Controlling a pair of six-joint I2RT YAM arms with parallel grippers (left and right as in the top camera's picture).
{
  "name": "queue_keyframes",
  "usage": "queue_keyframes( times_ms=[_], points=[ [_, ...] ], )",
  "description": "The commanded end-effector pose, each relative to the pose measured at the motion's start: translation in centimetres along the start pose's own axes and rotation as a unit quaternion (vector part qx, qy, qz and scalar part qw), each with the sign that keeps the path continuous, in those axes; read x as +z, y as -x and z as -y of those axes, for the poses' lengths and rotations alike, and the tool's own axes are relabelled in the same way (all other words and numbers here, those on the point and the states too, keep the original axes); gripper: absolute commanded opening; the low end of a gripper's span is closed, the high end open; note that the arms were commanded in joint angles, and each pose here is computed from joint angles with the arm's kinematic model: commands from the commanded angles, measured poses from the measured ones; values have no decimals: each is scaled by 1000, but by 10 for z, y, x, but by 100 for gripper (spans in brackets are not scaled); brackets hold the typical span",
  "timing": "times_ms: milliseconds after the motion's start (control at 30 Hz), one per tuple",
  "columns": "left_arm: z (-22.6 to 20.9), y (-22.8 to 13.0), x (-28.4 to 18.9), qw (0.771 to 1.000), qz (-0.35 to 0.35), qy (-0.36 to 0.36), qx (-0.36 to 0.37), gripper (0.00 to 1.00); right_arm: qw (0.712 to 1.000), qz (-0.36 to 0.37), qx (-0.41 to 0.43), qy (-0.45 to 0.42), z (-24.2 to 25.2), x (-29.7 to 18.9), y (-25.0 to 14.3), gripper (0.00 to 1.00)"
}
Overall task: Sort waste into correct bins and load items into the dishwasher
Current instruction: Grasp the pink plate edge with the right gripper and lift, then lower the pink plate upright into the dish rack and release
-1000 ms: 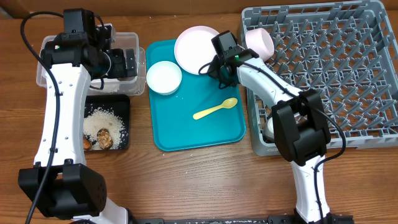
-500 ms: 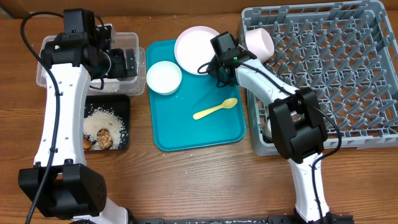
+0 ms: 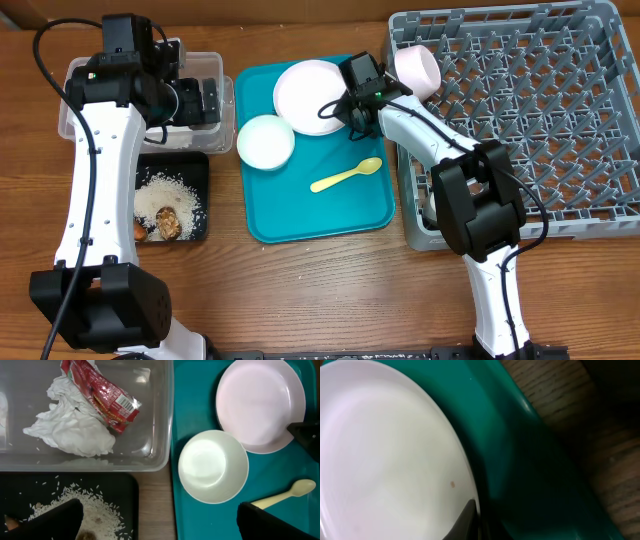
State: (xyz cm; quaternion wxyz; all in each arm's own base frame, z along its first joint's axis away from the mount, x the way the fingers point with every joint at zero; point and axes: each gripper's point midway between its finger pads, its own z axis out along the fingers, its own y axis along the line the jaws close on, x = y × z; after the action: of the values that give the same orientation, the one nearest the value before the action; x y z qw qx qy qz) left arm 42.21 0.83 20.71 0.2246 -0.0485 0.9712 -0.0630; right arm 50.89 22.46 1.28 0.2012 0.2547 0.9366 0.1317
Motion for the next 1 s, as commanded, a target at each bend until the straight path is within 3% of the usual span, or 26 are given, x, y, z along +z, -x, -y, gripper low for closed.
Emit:
queue_keyframes(
  times_ms=[0, 167, 333, 500, 667, 833, 900, 967],
  points=[
    [2, 8, -11, 1000, 18, 2, 0, 100, 1000, 3, -24, -4, 0, 1, 1, 4],
    [2, 8, -11, 1000, 18, 2, 0, 100, 999, 15, -44, 6, -10, -7, 13, 4],
    [2, 8, -11, 1000, 18, 2, 0, 100, 994, 57, -89, 21, -33, -42, 50, 4],
    [2, 8, -11, 1000, 18, 2, 0, 100, 979, 120, -162, 31, -62, -107, 90, 4],
    [2, 8, -11, 1000, 18, 2, 0, 100, 962, 213, -171, -24, -53, -187, 130, 4],
    [2, 8, -11, 1000, 18, 2, 0, 100, 915, 331, -134, -189, 14, -281, 170, 4],
    [2, 8, -11, 1000, 18, 2, 0, 100, 885, 369, -120, -258, 39, -315, 178, 4],
    [2, 8, -11, 1000, 18, 2, 0, 100, 830, 417, -109, -355, 67, -357, 184, 4]
  ],
)
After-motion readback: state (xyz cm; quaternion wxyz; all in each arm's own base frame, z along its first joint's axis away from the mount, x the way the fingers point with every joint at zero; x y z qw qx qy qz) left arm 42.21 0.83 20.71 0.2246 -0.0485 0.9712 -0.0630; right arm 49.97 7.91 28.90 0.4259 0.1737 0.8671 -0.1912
